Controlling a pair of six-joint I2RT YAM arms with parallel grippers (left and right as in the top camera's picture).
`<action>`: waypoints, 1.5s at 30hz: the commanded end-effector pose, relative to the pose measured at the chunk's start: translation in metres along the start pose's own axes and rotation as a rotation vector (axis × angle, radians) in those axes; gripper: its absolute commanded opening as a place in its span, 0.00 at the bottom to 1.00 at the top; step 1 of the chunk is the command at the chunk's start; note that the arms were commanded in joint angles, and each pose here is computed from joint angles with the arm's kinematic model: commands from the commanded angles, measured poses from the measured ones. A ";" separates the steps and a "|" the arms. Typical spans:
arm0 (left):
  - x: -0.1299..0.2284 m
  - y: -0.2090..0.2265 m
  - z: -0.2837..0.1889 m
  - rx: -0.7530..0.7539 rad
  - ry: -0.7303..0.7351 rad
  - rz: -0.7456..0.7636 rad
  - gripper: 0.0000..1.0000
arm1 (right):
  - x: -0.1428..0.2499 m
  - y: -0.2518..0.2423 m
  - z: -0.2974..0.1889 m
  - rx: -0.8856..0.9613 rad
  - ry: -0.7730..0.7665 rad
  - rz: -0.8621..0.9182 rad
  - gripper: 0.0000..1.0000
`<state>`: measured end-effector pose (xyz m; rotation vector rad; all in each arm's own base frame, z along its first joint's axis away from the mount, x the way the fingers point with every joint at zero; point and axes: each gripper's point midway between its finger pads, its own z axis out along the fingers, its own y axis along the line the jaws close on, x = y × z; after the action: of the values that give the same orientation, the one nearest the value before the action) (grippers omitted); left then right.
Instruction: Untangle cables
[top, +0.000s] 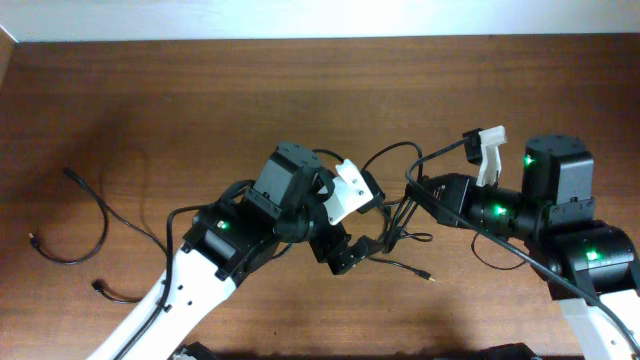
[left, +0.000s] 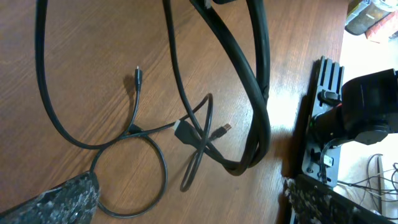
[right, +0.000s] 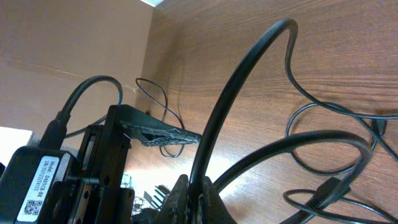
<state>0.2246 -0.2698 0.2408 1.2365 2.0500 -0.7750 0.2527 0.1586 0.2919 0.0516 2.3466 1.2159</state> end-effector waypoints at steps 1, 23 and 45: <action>-0.009 0.001 -0.003 -0.012 -0.031 -0.124 0.99 | -0.002 0.004 -0.002 -0.014 -0.001 -0.055 0.04; -0.028 -0.055 0.030 0.297 -0.047 -0.212 0.24 | -0.007 -0.001 -0.002 0.018 -0.029 -0.094 0.04; -0.084 -0.072 -0.108 0.862 -0.365 -0.077 0.00 | -0.006 -0.071 -0.010 0.388 -0.049 -0.071 0.04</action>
<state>0.2069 -0.2768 0.3547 1.1203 1.6554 -1.6952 0.2602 0.1131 0.2457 0.1185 2.4841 0.7639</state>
